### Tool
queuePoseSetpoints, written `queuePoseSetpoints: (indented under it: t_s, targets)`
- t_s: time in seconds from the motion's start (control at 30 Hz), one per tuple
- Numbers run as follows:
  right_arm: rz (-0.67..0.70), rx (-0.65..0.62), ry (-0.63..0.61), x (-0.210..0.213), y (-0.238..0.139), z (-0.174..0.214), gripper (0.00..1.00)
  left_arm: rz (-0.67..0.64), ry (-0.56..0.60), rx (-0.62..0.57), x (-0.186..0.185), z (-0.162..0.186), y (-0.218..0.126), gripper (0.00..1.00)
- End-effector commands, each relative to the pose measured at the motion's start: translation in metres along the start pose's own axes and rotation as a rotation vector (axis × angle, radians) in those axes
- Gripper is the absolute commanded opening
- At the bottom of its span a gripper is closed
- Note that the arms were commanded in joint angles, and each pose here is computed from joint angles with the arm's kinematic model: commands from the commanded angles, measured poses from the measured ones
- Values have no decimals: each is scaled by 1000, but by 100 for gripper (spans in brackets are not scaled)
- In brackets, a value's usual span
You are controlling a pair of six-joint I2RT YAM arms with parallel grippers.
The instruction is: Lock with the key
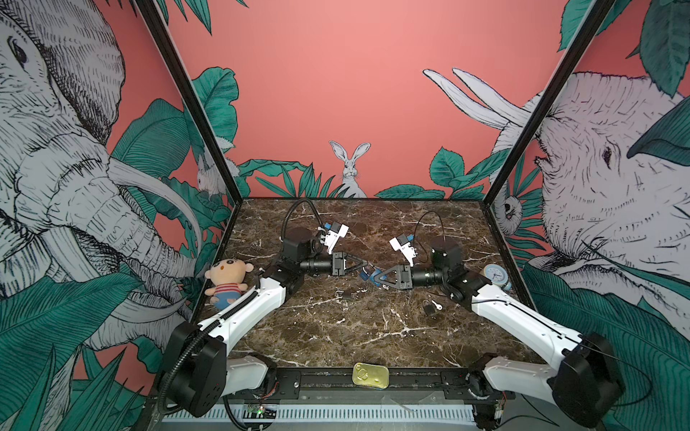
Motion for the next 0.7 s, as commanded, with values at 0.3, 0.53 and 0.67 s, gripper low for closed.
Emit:
queuePoseSetpoints:
  t_s: [0.3, 0.53, 0.67]
  targets:
    - [-59, -47, -74, 11, -2, -13, 0, 27, 9, -9, 2, 0, -1, 24]
    - [-65, -50, -64, 9, -1, -13, 0, 34, 5, -12, 2, -1, 1, 21]
    - [-73, -54, -64, 9, -1, -13, 0, 34, 0, -10, 3, -1, 1, 17]
Point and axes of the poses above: each gripper's point midway between its finger pads, its own y axis out along the fingers, its own x axis along the line the jaws close on, z = x × y, the point moved 10 cm from there along -y, back along the fingers, and after that the axes turned 7 degrees about -y, right-handed, at the moved point
